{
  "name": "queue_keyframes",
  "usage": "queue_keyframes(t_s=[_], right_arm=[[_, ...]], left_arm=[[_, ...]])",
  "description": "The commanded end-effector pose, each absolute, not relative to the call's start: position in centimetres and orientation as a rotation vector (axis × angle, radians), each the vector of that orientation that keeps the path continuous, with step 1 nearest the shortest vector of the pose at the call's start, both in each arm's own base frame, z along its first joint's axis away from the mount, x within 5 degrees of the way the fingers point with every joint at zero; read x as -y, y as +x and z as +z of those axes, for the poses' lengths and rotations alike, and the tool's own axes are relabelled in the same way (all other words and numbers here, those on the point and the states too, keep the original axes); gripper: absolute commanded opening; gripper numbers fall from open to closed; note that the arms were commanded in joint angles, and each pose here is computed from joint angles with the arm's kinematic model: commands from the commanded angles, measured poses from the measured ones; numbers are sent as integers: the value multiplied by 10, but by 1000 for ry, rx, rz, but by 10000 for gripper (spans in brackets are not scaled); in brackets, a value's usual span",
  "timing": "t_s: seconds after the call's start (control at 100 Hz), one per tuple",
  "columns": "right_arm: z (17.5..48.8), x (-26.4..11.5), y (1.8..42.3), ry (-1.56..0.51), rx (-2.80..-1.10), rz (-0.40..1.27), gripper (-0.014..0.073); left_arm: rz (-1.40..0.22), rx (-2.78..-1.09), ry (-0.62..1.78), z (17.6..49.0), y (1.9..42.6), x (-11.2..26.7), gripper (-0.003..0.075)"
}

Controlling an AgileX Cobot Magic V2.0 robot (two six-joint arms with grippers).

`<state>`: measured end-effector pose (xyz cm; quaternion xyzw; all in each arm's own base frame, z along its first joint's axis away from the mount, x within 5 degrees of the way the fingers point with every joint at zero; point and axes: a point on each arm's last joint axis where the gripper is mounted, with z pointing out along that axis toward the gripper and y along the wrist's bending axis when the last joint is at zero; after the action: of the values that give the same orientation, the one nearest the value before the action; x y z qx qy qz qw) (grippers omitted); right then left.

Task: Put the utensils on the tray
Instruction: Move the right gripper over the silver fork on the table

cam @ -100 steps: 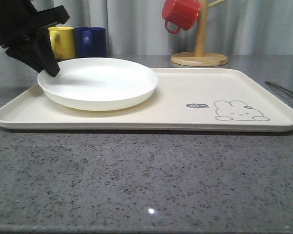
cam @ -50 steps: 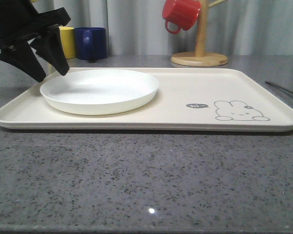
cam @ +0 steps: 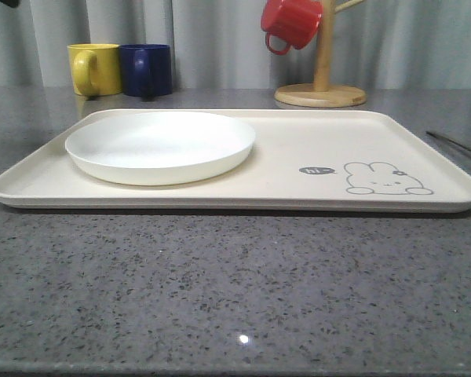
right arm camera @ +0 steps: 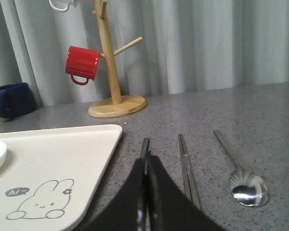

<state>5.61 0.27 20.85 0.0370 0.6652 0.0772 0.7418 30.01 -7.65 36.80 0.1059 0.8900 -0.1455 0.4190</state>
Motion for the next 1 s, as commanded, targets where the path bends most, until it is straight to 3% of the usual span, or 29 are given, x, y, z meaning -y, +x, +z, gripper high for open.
queue_keyframes(t_s=[0.0, 0.42, 0.77, 0.87, 0.99], right_arm=[[223, -2, 52, 68, -1336, 163, -68], [223, -2, 52, 68, -1336, 163, -68], [223, -2, 52, 68, -1336, 163, -68], [225, -2, 51, 66, -1307, 164, -68], [228, -3, 50, 64, -1280, 166, -68]], left_arm=[[-335, -2043, 191, 396, 271, 62, 375], [-187, -1745, 124, 356, 153, 27, 375], [-165, -1598, 114, 322, 94, 17, 360], [-166, -1572, 113, 321, 88, 16, 288], [-165, -1565, 113, 322, 86, 16, 97]])
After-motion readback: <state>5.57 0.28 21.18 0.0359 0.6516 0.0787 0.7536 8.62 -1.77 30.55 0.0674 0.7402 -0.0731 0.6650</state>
